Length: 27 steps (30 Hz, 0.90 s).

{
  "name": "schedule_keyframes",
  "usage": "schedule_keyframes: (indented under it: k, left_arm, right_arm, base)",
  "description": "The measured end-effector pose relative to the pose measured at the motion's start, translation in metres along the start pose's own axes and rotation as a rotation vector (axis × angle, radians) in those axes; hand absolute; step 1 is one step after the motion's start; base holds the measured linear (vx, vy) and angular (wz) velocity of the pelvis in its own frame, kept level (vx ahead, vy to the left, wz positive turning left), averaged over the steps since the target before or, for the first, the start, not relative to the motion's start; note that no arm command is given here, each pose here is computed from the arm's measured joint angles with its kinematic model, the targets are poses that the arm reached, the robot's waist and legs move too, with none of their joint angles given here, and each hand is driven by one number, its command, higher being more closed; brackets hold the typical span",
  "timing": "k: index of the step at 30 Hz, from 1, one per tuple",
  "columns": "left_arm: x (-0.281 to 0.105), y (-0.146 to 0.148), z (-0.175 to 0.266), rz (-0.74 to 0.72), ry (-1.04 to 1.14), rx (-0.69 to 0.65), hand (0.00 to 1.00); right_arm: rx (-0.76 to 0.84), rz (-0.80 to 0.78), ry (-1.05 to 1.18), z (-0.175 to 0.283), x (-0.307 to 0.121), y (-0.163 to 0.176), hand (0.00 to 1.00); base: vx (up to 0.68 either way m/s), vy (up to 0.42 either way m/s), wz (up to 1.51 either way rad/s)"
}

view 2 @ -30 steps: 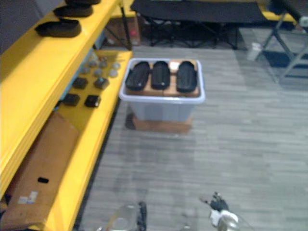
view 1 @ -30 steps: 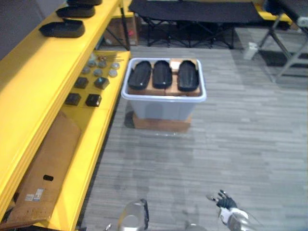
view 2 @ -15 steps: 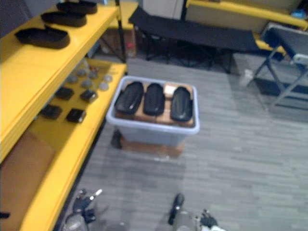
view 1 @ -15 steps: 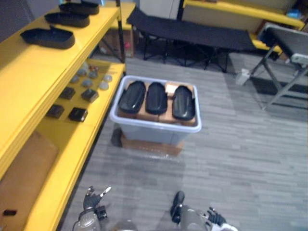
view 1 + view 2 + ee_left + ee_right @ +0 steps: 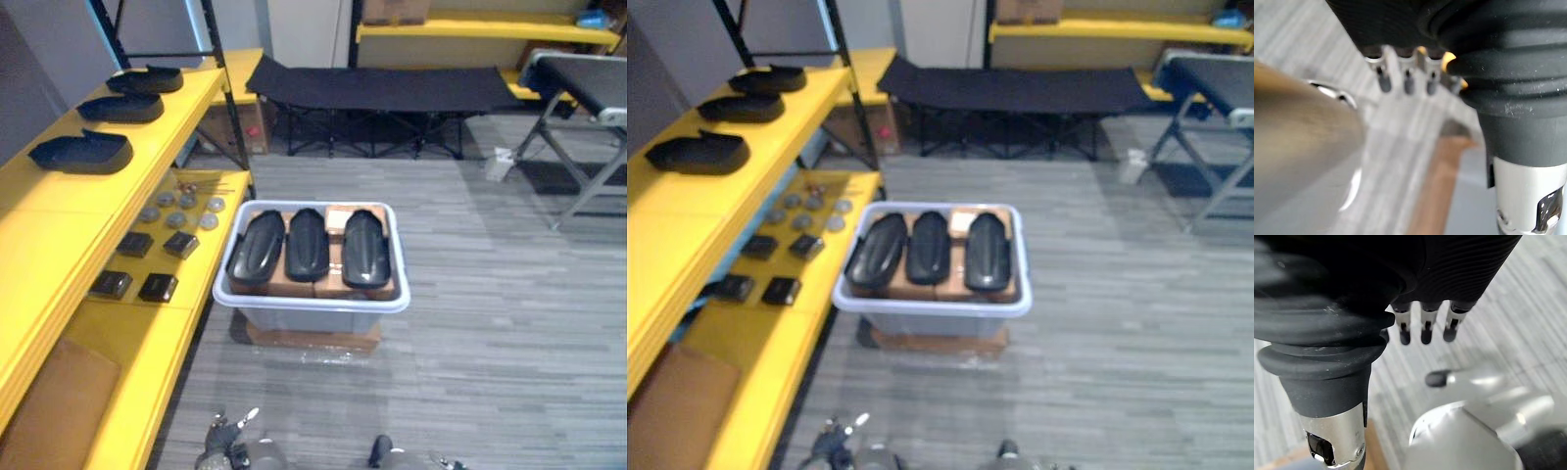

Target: Walk over and take plastic housings, then place them on the shelf

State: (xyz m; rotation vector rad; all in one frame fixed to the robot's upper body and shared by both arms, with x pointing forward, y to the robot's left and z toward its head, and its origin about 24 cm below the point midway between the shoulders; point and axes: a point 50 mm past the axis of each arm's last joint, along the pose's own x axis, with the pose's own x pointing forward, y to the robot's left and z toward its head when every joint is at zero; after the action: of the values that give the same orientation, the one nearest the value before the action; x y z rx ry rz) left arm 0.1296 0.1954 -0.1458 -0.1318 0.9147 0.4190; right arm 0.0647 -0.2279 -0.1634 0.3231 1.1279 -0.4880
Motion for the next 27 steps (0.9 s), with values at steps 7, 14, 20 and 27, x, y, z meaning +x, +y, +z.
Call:
schedule_keyframes:
  k: [7, 14, 20, 27]
  left_arm:
    - [-0.001, -0.006, 0.008, -0.054, -0.075, 0.115, 0.0]
    - [0.0, -0.009, 0.023, -0.065, -0.166, 0.179, 0.0]
    - [-0.001, -0.002, 0.034, -0.024, -0.248, 0.154, 0.0]
    - [-0.003, 0.021, 0.033, 0.042, -0.256, 0.134, 0.0]
  right_arm:
    - [-0.377, 0.155, -0.258, 0.038, -0.001, 0.04, 0.0]
    - [-0.783, 0.761, -1.041, 0.136, -0.101, 0.225, 0.0]
    - [-0.371, 0.666, -1.599, 0.254, -0.207, 0.237, 0.0]
    - [0.042, 0.127, -1.484, 0.36, -0.193, 0.134, 0.0]
  base:
    - [0.15, 0.109, 0.3]
    - [-0.05, 0.005, 0.27]
    - [-0.06, 0.044, 0.03]
    - [-0.05, 0.045, -0.03]
